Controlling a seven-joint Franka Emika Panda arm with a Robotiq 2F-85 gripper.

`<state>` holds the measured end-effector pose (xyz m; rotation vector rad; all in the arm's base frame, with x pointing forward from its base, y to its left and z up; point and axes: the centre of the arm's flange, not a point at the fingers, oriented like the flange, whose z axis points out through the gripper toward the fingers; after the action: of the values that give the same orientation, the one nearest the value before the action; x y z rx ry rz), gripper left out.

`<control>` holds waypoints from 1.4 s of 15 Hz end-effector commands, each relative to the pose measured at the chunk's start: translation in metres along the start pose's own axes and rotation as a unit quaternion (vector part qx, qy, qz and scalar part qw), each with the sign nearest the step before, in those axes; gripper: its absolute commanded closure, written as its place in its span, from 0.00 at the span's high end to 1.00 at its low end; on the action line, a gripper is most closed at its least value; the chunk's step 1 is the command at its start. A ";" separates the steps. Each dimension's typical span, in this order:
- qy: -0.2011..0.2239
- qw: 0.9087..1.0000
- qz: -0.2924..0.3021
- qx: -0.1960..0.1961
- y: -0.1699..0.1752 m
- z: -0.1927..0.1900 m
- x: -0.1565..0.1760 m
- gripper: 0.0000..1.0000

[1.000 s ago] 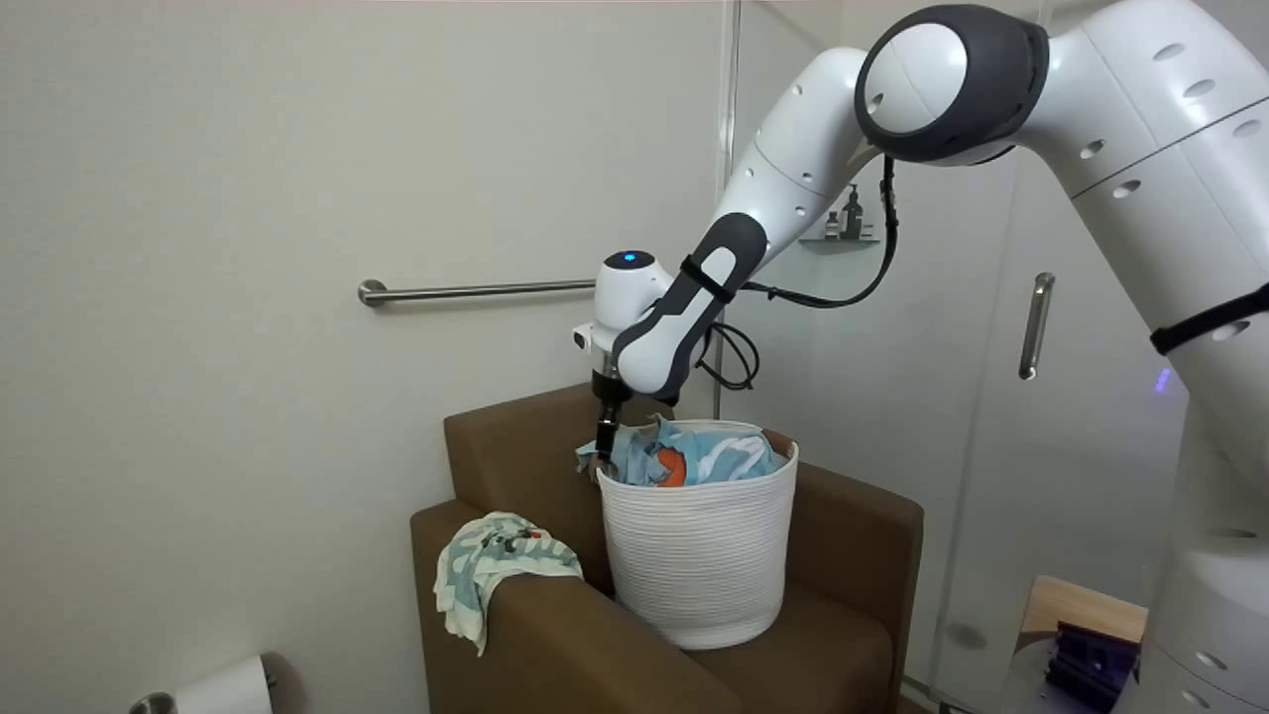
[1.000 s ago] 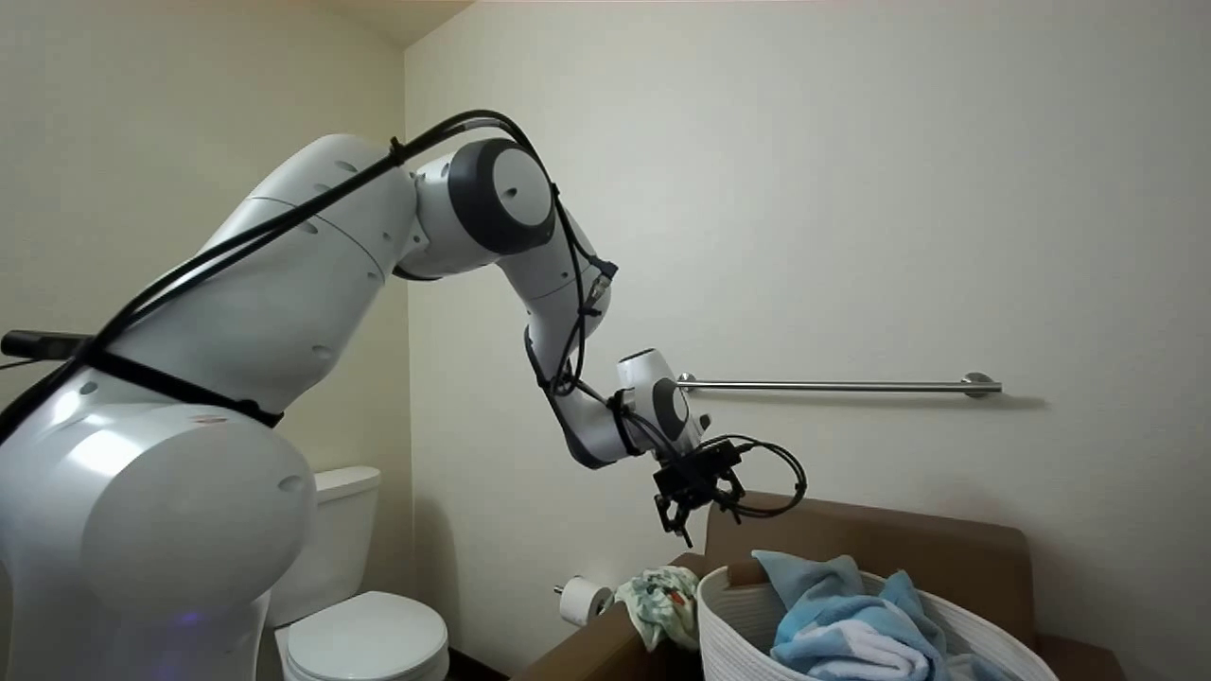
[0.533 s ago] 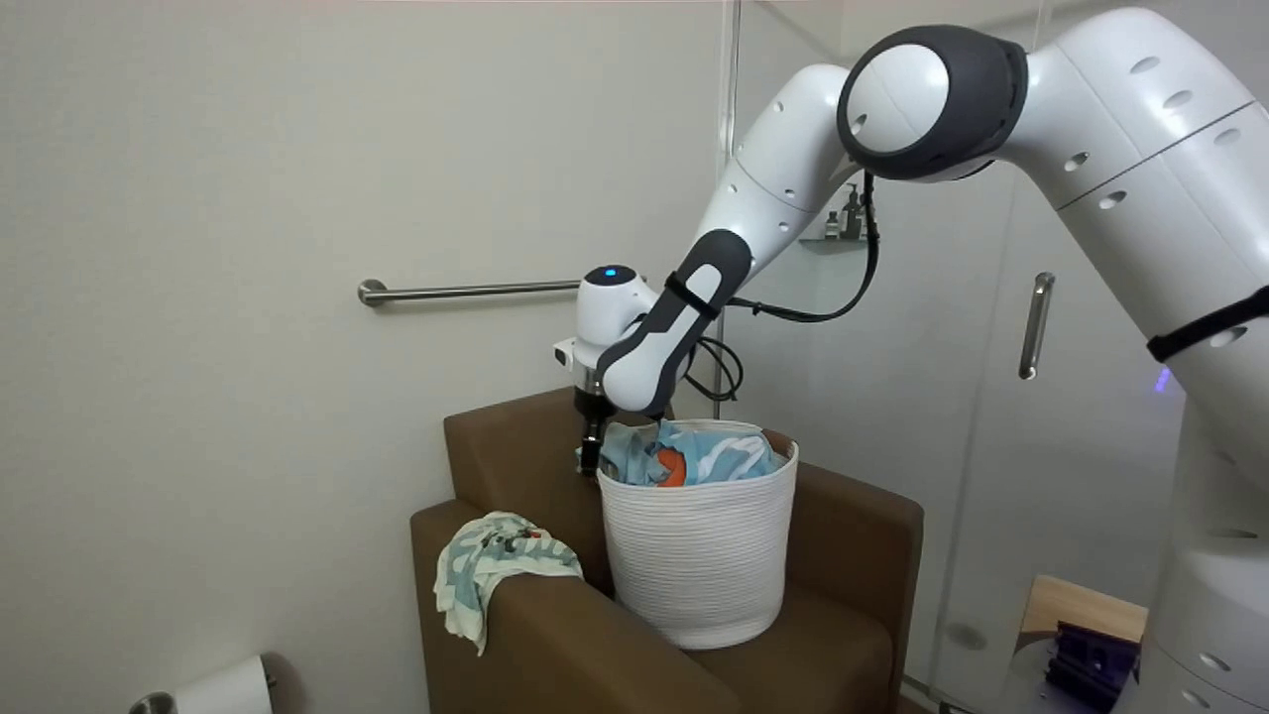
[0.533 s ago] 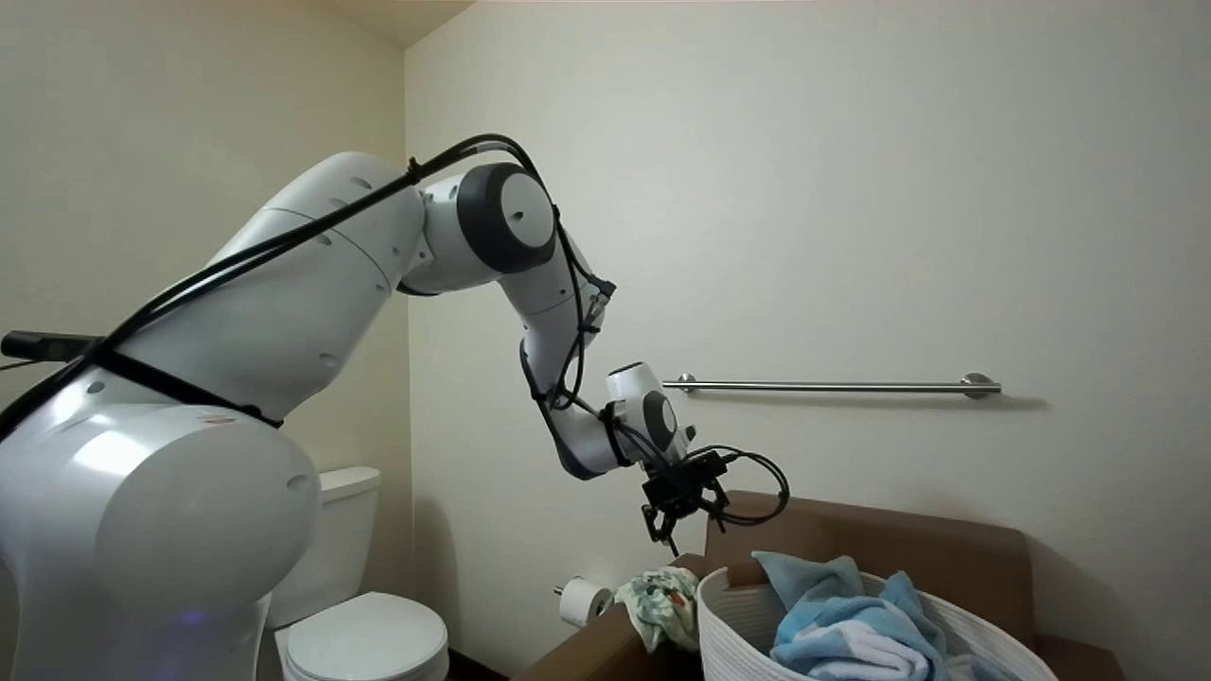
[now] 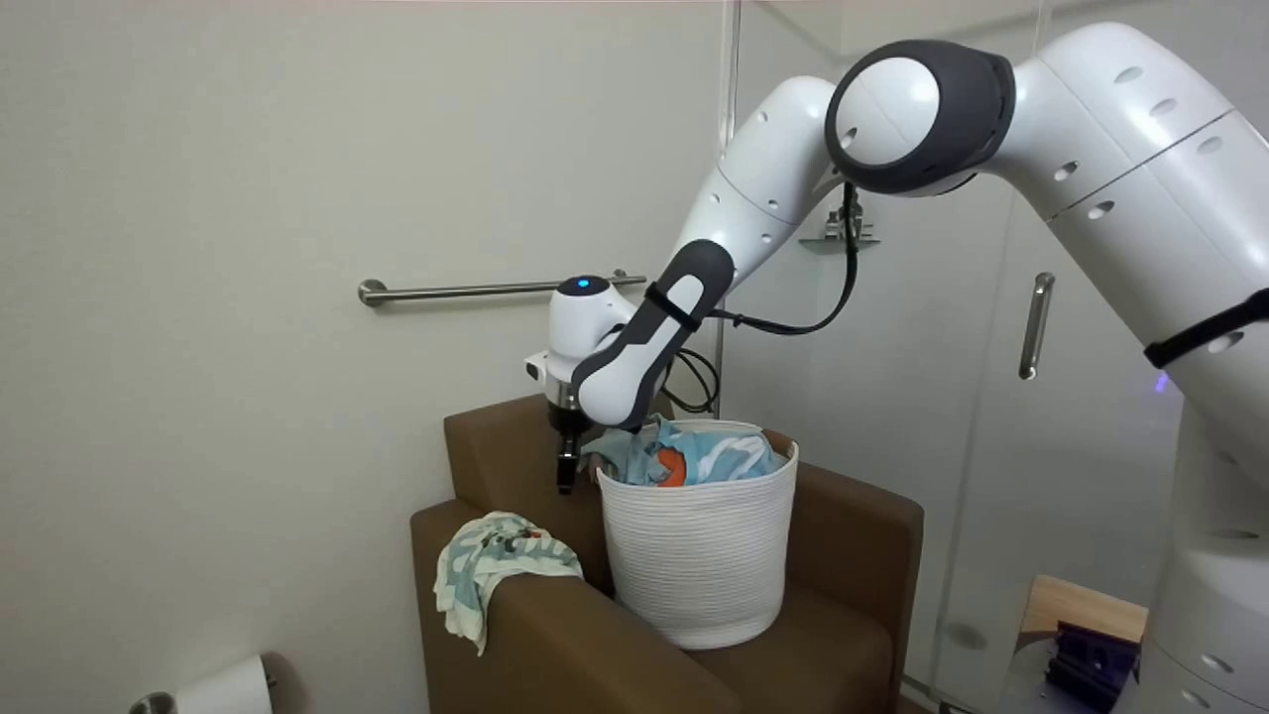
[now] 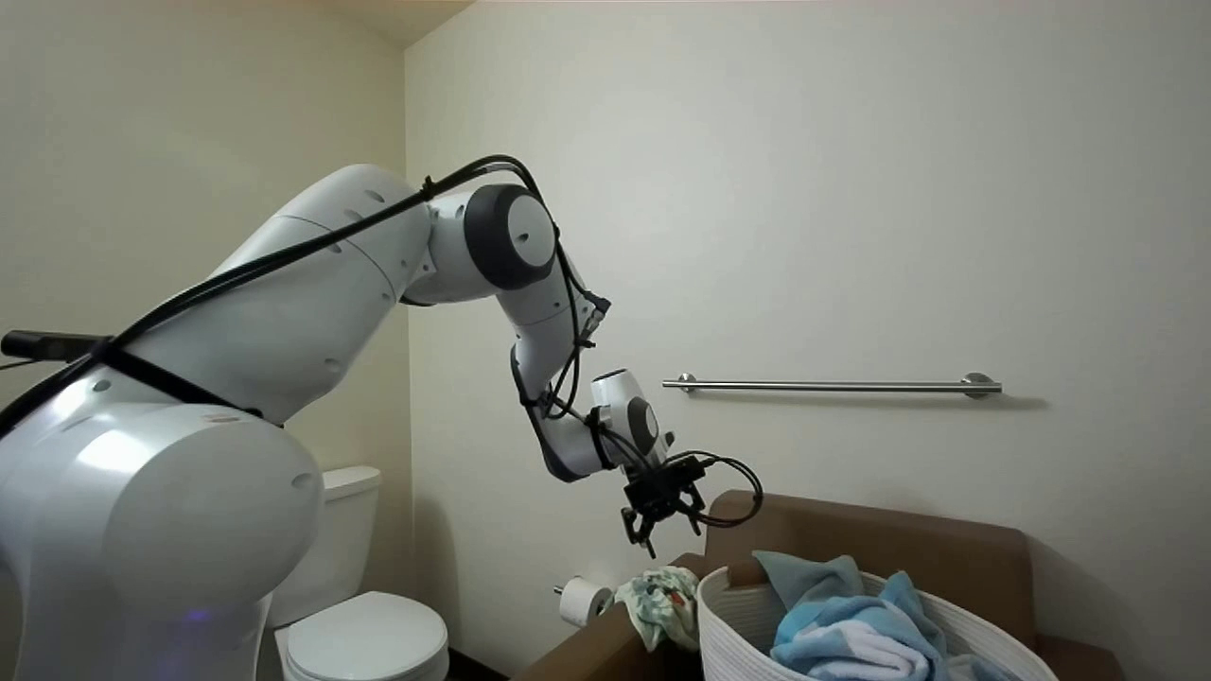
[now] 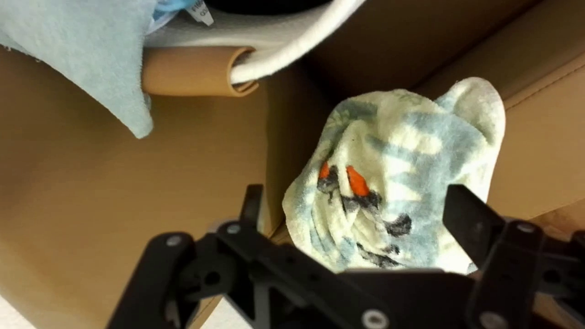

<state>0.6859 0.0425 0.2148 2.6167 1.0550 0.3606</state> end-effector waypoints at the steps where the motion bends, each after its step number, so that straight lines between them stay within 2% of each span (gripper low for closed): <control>1: -0.009 0.999 -0.039 0.001 -0.005 0.005 0.012 1.00; 6: -0.017 0.997 -0.076 0.010 -0.019 0.015 0.025 1.00; 11: -0.016 0.995 -0.100 -0.001 -0.021 0.026 0.045 1.00; 21: -0.014 0.993 -0.112 -0.017 -0.022 0.055 0.087 1.00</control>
<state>0.7341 0.1057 0.1736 2.4786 1.2732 0.3083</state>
